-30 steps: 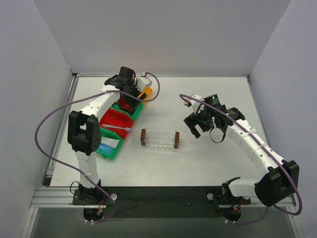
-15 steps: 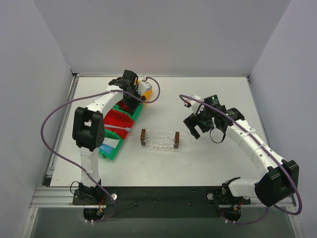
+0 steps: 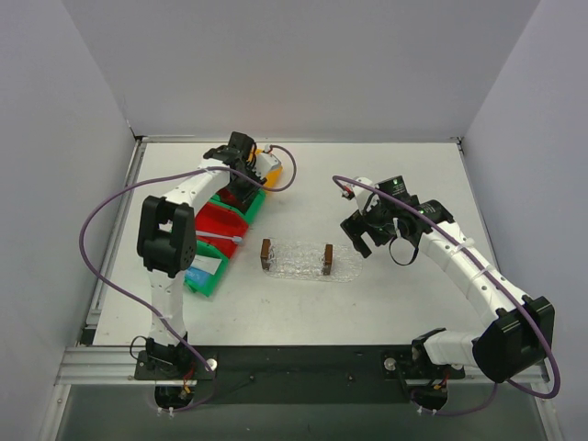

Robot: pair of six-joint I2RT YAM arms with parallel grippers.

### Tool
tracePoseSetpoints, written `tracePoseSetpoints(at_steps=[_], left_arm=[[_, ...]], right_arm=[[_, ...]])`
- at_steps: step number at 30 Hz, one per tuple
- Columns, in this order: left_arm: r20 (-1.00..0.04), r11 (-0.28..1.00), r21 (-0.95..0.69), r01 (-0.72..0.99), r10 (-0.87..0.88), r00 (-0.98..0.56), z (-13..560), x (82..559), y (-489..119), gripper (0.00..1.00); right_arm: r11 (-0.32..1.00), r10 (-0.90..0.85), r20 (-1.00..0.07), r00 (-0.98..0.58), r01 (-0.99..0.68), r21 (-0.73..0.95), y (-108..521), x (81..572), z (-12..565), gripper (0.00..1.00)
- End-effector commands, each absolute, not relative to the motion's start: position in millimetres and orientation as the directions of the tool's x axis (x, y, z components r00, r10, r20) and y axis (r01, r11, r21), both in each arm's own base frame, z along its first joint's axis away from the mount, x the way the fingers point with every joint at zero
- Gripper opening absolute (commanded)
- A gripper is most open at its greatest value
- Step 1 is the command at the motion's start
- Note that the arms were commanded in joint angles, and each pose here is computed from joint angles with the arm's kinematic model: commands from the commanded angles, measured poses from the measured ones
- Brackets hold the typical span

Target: Prepare toiletry sets of a toothbrush and toothpaste on the tray

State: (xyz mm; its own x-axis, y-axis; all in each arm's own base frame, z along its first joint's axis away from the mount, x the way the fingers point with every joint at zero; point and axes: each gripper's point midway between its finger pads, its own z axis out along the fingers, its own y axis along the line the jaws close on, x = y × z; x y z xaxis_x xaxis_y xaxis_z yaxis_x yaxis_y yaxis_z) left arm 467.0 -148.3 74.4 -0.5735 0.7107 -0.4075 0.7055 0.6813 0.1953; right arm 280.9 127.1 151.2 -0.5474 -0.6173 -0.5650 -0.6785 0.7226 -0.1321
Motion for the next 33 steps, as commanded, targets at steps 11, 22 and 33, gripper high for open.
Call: tracePoseSetpoints(at_steps=[11, 22, 33], left_arm=[[-0.451, 0.697, 0.237, 0.677, 0.696, -0.559, 107, 483, -148, 0.11], [-0.465, 0.691, 0.238, 0.683, 0.698, -0.545, 151, 477, -148, 0.0], [-0.631, 0.582, 0.235, 0.779, 0.701, -0.333, 259, 423, -181, 0.0]], right_arm=[[0.713, -0.62, -0.569, -0.54, -0.69, -0.123, 126, 277, 150, 0.9], [0.72, -0.61, -0.58, -0.54, -0.684, -0.121, 125, 278, 154, 0.9], [0.824, -0.476, -0.659, -0.583, -0.558, -0.102, 109, 294, 186, 0.9]])
